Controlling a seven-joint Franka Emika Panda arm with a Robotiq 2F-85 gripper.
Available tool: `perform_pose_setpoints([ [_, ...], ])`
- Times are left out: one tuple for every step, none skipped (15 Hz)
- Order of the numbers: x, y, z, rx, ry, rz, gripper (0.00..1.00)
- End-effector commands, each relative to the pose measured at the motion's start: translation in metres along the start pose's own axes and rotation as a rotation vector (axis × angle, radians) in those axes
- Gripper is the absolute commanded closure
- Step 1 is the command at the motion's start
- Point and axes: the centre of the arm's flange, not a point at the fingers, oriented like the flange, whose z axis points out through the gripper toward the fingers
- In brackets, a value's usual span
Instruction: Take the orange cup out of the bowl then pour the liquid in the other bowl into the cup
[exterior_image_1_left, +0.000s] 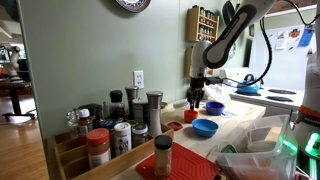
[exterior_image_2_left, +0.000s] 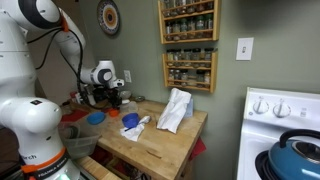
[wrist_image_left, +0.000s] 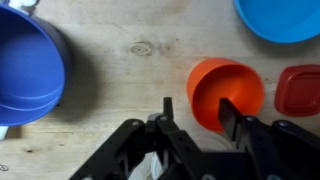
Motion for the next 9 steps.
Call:
perform_pose_setpoints([
  [-0.021,0.016,-0.028,0.072,-0.082,-0.091,0.19],
  [-0.025,0.017,-0.029,0.100,-0.104,-0.118,0.12],
  [-0.032,0.016,-0.026,0.128,-0.142,-0.171,0.03],
  [-0.037,0.015,-0.027,0.155,-0.173,-0.212,0.00],
  [-0.044,0.012,-0.024,0.179,-0.206,-0.258,0.00],
  [-0.049,0.010,-0.023,0.199,-0.244,-0.303,0.00],
  [-0.056,0.009,-0.019,0.210,-0.281,-0.339,0.00],
  [-0.060,0.008,-0.015,0.214,-0.313,-0.362,0.00],
  [-0.063,0.006,-0.009,0.214,-0.334,-0.365,0.00],
])
